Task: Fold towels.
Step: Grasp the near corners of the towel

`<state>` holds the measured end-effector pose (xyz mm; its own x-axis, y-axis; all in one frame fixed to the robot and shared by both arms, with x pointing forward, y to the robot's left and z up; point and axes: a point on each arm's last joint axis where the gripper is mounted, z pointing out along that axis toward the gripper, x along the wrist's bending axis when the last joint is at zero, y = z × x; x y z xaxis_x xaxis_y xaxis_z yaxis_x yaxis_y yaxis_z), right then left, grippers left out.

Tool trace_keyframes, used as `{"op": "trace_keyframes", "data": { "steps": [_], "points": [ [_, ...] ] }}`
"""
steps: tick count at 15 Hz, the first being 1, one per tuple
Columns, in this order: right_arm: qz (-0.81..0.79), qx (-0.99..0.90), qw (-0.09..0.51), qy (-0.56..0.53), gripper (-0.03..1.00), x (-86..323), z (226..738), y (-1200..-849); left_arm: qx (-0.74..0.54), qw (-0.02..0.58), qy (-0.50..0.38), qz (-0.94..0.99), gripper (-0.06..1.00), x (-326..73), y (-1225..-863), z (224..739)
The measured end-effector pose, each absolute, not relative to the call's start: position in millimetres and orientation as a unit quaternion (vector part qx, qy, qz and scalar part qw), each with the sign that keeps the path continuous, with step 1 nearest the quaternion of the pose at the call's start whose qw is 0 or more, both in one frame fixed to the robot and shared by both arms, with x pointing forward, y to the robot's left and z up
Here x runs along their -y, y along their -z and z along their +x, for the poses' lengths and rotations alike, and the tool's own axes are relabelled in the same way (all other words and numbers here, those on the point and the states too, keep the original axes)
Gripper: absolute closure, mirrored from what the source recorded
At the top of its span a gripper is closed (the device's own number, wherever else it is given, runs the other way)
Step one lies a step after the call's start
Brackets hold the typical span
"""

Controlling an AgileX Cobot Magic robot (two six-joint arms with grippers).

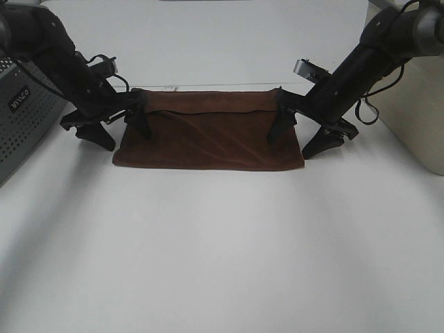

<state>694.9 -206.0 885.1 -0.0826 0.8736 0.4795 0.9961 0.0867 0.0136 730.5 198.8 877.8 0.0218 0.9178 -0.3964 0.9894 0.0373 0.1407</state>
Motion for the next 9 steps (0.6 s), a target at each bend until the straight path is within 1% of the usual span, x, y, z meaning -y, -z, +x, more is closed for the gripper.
{"op": "trace_keyframes", "data": {
  "steps": [3,5,6,7,9],
  "points": [
    [-0.655,0.715,0.171,0.176,0.19,206.3,696.3,-884.9,-0.692,0.193,0.093,0.69,0.18,-194.1,-877.7,729.5],
    [-0.656,0.714,0.167,0.178,0.23,206.4,697.3,-883.4,-0.692,0.191,0.098,0.69,0.2,-184.1,-876.0,727.3],
    [-0.656,0.714,0.166,0.179,0.25,206.4,697.7,-882.5,-0.692,0.191,0.101,0.689,0.24,-179.9,-875.6,726.4],
    [-0.653,0.715,0.168,0.184,0.28,205.5,697.9,-882.5,-0.693,0.191,0.104,0.688,0.31,-178.2,-874.3,725.9],
    [-0.649,0.717,0.172,0.187,0.37,202.3,697.9,-878.9,-0.695,0.189,0.109,0.685,0.55,-177.2,-870.0,725.6]
  ]
}}
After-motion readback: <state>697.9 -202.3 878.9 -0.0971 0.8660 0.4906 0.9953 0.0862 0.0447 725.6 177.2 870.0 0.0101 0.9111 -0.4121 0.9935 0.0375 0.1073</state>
